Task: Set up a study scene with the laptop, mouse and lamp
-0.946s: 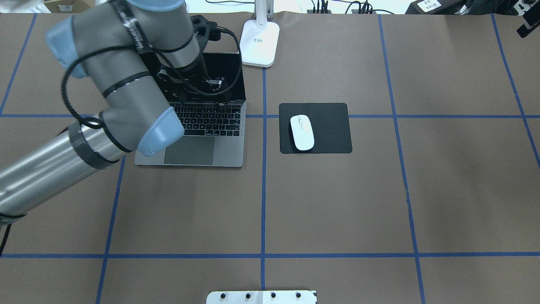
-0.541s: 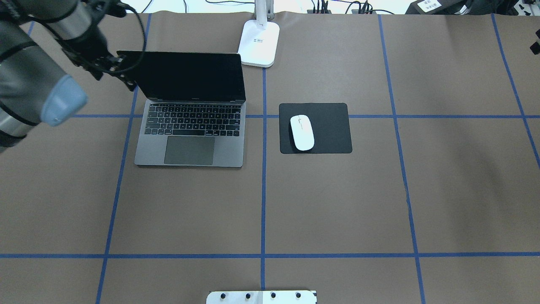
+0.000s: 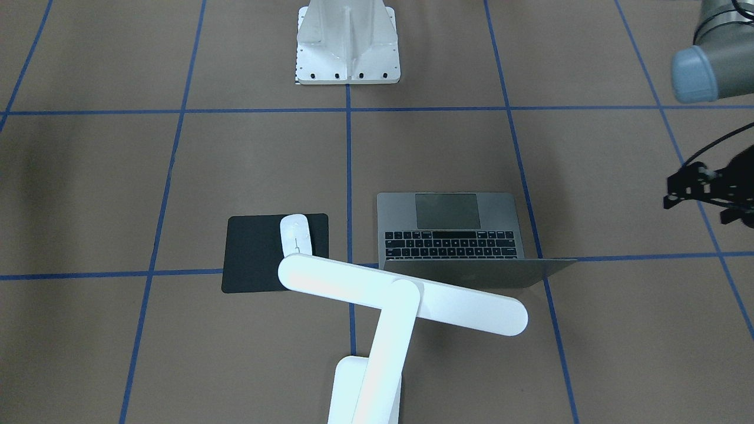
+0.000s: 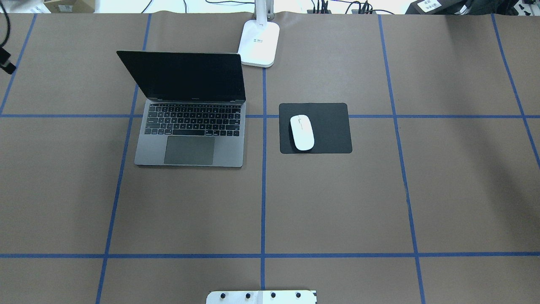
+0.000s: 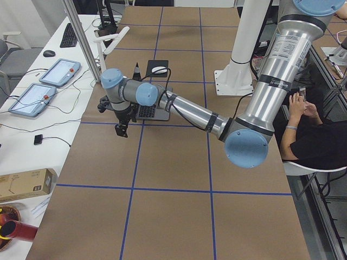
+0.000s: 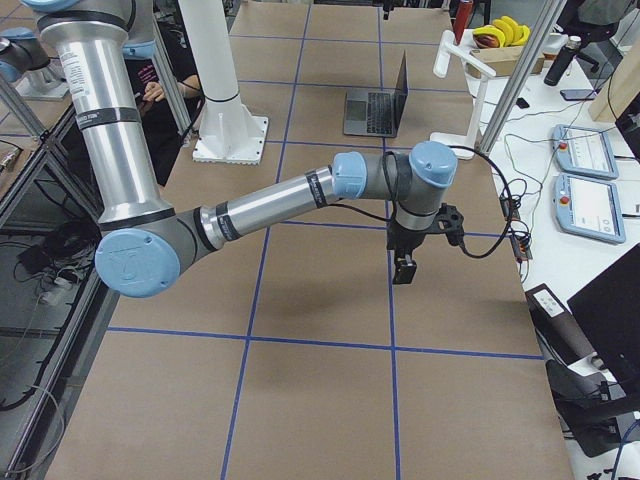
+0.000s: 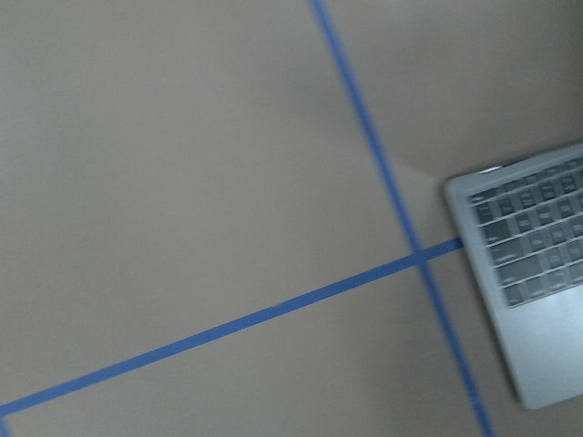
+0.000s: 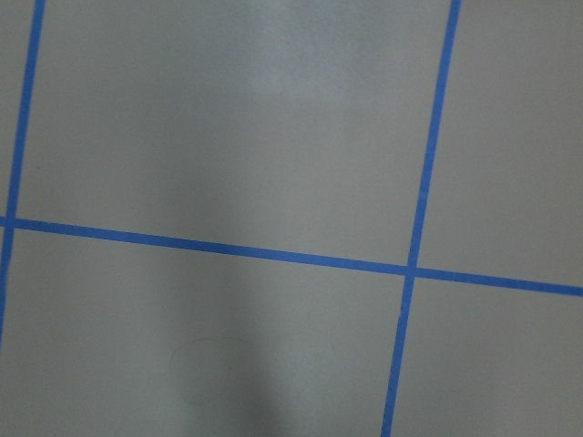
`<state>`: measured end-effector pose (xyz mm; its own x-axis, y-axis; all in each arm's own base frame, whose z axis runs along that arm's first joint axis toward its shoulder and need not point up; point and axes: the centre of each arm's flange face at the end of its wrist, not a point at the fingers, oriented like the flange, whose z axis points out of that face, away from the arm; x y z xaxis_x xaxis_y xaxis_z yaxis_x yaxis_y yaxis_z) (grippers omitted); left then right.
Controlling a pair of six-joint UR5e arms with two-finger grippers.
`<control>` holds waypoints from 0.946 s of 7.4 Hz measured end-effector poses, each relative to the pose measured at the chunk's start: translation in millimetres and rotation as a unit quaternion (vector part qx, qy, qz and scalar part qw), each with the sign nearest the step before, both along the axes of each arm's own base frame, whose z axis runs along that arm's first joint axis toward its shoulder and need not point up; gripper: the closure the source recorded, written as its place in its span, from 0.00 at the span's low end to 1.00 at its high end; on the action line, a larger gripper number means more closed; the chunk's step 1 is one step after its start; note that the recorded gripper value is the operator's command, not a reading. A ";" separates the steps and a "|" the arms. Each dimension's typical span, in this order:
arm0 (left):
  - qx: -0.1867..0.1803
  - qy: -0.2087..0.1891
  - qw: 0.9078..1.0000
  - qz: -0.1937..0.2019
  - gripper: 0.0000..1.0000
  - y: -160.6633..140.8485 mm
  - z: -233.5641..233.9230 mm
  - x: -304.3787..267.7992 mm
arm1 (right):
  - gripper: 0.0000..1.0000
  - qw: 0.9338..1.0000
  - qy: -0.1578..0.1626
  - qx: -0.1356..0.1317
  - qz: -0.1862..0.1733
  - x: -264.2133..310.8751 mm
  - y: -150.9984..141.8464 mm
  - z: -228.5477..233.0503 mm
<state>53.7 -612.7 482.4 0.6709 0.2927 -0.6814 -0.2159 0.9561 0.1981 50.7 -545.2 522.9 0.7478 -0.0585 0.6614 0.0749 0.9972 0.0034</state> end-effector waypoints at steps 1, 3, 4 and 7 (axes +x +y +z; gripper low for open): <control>-0.006 -0.003 1.000 0.002 0.00 9.1 38.0 -32.2 | 0.00 1.000 0.000 -0.011 0.005 7.2 12.9 13.9; -0.020 -0.005 1.000 -0.003 0.00 63.6 93.2 -65.4 | 0.00 1.000 0.001 -0.017 0.004 12.2 37.1 34.3; -0.029 -0.005 1.000 -0.006 0.00 97.7 107.5 -71.8 | 0.00 1.000 0.002 -0.005 0.005 13.8 47.8 39.3; -0.056 0.008 0.998 -0.009 0.00 152.9 132.9 -78.6 | 0.00 1.000 0.002 0.019 0.008 14.1 54.0 37.5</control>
